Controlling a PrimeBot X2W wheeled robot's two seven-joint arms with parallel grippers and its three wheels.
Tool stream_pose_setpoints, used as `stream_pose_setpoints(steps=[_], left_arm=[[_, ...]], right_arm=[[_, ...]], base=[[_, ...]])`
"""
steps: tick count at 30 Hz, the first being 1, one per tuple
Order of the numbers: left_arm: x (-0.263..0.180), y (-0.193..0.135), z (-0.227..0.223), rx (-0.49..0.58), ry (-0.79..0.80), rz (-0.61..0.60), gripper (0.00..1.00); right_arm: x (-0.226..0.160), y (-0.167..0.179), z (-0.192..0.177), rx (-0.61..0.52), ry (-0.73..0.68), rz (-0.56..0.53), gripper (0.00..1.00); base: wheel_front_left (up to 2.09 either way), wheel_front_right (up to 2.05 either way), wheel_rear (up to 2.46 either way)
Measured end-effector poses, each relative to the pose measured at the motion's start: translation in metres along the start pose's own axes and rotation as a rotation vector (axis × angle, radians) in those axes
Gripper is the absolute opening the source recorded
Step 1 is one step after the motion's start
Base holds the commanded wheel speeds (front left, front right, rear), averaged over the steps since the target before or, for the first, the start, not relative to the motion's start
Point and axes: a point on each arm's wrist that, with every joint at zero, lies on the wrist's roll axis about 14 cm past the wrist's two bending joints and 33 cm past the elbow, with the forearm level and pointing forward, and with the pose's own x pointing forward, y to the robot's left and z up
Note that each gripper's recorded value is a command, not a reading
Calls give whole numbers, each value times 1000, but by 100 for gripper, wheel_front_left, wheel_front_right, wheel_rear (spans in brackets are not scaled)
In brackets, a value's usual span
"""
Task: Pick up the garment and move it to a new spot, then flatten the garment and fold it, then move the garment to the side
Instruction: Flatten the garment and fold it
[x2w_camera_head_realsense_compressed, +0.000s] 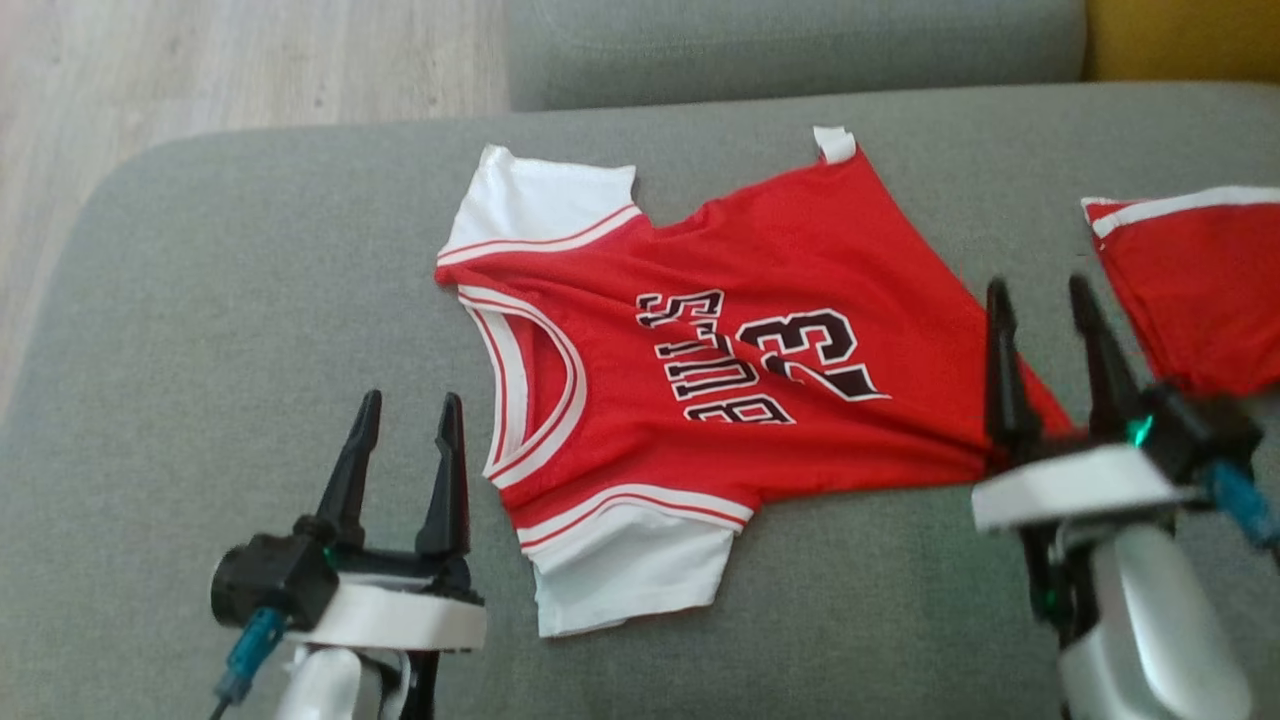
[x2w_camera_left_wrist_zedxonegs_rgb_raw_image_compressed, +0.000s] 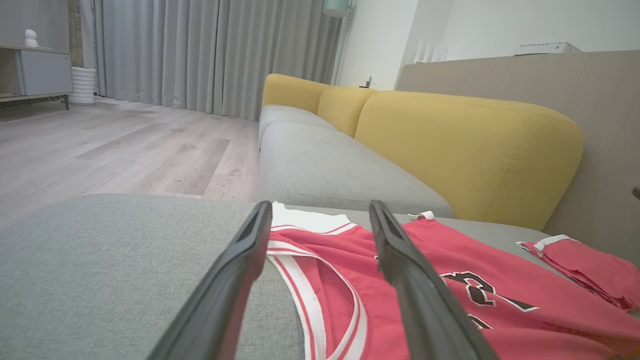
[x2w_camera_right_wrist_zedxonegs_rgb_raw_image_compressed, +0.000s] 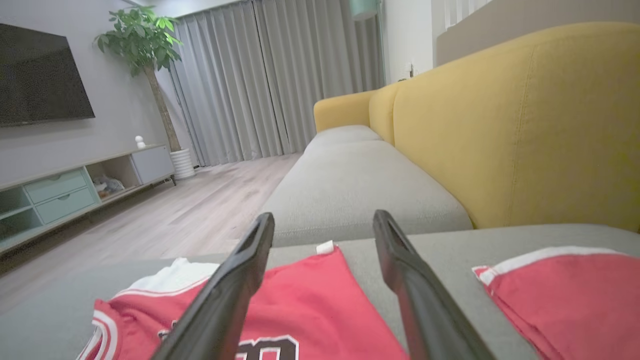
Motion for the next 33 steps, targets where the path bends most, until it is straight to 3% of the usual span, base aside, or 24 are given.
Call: stream_pose_setpoints(steps=[7, 13, 16, 18, 25, 32, 33], left_arm=[[27, 0, -4, 40, 10, -45, 100], [88, 13, 0, 190, 72, -144, 100], [127, 18, -11, 269, 206, -191, 100], [151, 19, -37, 264, 382, -246, 100], [149, 47, -117, 247, 835, -278, 100], [155, 51, -139, 270, 960, -322, 100], [155, 51, -140, 280, 971, -329, 74]], right_arm=[[-16, -5, -25, 37, 60, -21, 100], [-2, -10, -28, 44, 51, -27, 100], [5, -17, -31, 46, 50, -44, 100], [11, -26, -39, 44, 63, -63, 100], [12, -46, -59, 42, 107, -113, 100], [11, -57, -65, 38, 121, -143, 100], [11, -58, -65, 38, 121, -145, 100]], base=[[0, 0, 0], [0, 0, 0], [0, 0, 0], [0, 0, 0], [0, 0, 0], [0, 0, 0], [0, 0, 0]])
